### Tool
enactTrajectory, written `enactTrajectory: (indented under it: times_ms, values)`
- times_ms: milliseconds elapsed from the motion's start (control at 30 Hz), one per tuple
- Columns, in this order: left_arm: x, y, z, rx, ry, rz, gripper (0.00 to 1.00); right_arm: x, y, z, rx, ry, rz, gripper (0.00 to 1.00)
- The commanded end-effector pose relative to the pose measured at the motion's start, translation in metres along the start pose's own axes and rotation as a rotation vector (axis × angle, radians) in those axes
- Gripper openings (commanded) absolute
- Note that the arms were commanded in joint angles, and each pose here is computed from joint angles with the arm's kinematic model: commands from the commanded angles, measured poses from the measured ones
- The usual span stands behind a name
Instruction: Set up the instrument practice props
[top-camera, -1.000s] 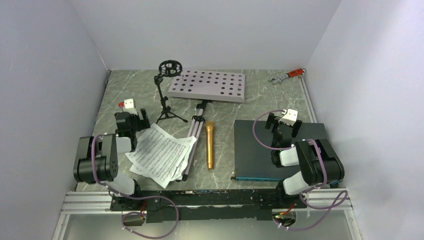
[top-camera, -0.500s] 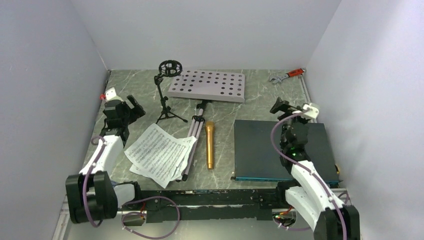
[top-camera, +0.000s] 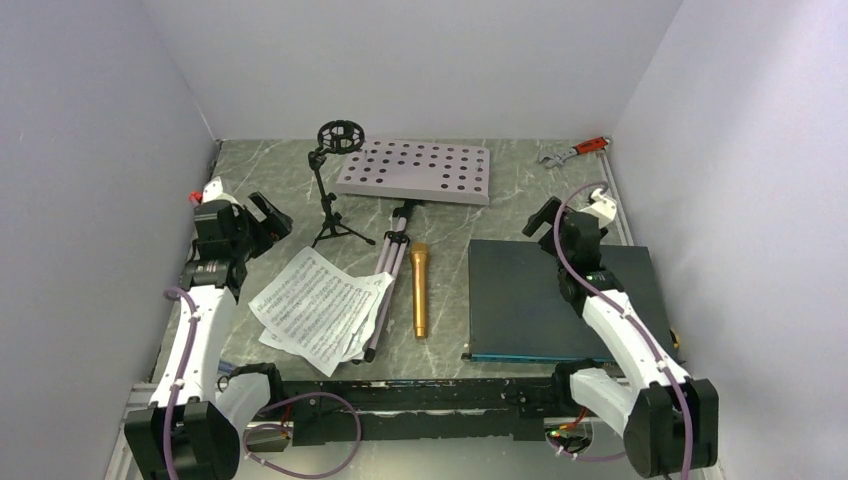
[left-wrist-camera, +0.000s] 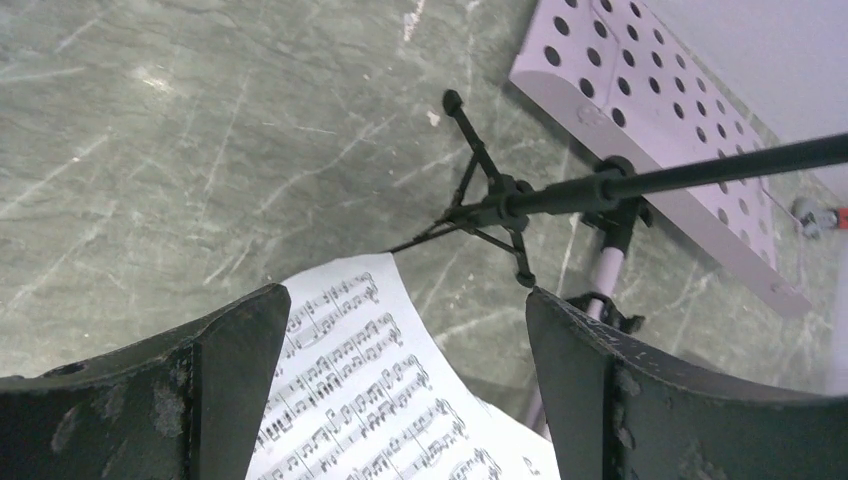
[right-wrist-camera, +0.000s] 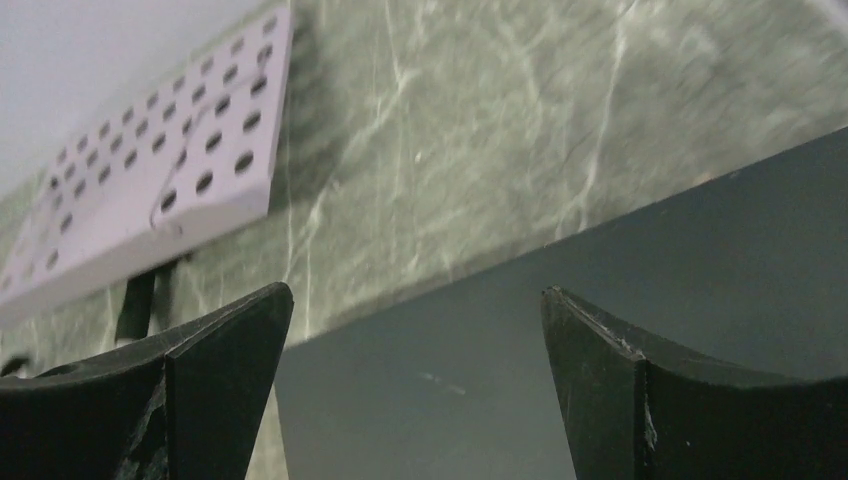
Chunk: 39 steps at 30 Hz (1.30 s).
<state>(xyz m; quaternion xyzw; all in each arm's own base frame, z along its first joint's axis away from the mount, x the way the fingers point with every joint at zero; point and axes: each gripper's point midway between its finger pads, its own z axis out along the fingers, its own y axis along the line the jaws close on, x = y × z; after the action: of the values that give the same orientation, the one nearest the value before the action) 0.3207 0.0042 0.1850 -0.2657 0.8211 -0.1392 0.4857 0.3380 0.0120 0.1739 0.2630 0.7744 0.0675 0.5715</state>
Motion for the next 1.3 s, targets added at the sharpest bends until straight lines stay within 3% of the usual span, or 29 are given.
enactTrajectory:
  times_ms: [0,333,500,833,967,1133,1267]
  values:
    - [0.006,-0.023,-0.019,0.088,0.104,0.005,0.94,0.033,0.023,-0.004,-0.127,0.191,-0.022,1.0]
    - [0.066,-0.049,-0.03,0.352,0.314,-0.014,0.94,0.093,0.068,-0.007,-0.411,0.471,-0.016,1.0]
    - [0.105,-0.057,-0.036,0.401,0.423,-0.011,0.86,0.118,0.102,-0.022,-0.584,0.559,0.035,1.0]
    - [0.157,-0.088,-0.067,0.311,0.52,0.331,0.84,0.168,0.165,-0.063,-0.749,0.701,-0.096,1.0]
    - [0.173,-0.127,-0.087,0.39,0.533,0.494,0.73,0.171,0.166,-0.062,-0.744,0.711,-0.098,1.0]
    - [0.206,-0.172,-0.096,0.477,0.597,0.652,0.67,0.169,0.163,-0.06,-0.724,0.705,-0.132,1.0]
    - [0.238,-0.183,-0.09,0.439,0.64,0.766,0.64,0.166,0.154,-0.058,-0.683,0.688,-0.132,1.0]
